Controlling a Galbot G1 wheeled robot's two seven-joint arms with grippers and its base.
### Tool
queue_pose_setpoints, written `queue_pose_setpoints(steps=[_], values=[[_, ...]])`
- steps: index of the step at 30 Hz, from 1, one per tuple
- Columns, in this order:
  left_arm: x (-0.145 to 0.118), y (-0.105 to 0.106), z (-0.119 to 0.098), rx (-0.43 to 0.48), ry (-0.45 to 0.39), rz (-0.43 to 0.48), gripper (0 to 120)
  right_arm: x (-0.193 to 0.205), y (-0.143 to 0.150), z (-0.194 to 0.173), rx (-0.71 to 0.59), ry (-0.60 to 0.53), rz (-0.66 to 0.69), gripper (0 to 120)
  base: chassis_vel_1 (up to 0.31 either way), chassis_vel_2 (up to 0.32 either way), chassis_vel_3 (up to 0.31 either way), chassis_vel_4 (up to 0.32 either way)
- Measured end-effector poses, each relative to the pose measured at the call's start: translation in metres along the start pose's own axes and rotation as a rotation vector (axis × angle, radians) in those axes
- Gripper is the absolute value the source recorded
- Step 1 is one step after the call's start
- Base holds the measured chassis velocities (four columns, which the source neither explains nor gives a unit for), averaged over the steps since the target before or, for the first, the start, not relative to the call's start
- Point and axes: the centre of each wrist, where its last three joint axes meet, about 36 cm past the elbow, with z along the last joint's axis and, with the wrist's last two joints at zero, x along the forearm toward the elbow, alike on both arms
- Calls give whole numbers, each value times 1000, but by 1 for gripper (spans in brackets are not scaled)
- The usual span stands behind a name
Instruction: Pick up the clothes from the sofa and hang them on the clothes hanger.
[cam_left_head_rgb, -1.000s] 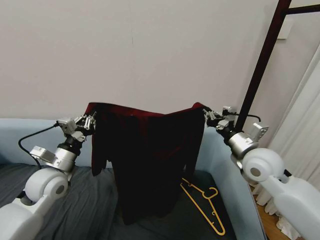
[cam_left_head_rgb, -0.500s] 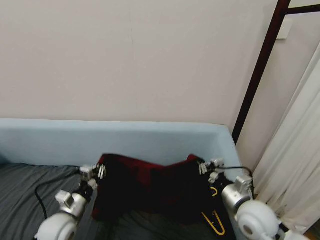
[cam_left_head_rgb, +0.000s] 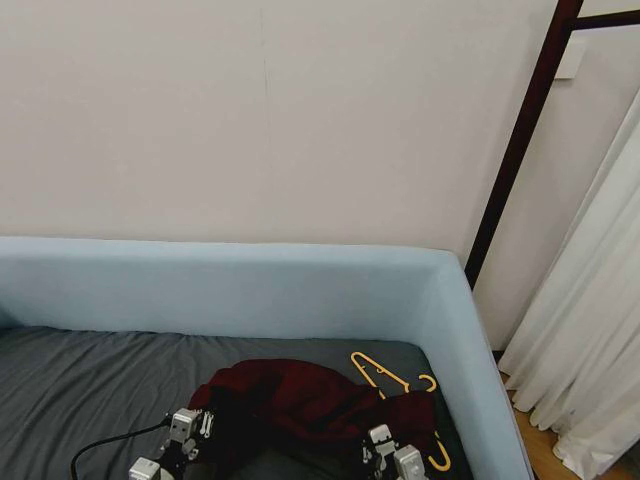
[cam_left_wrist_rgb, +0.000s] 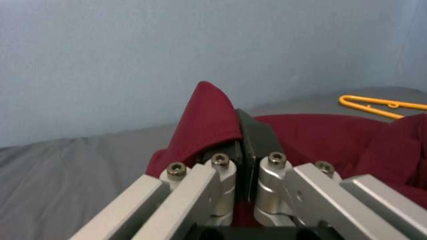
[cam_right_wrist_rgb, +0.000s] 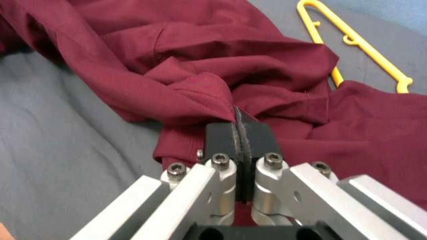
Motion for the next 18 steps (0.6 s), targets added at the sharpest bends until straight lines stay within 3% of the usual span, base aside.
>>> queue_pose_setpoints(steps=[11, 13, 16, 17, 18], values=[[-1, 1, -1, 1, -5, -2, 0, 0, -2, -2, -2, -2, 2, 0, 0, 0, 0, 0], [-3, 3, 6, 0, 9, -13, 0, 4, 14, -21, -78, 161, -63, 0, 0, 0, 0, 0], [-2, 3, 10, 2, 18, -14, 0, 8, 25, -35, -104, 226, -126, 2, 0, 0, 0, 0], [-3, 4, 11, 2, 20, -17, 0, 8, 25, -41, -108, 254, -142, 7, 0, 0, 0, 0], [-3, 4, 13, 3, 21, -16, 0, 6, 24, -46, -113, 278, -168, 20, 0, 0, 0, 0]])
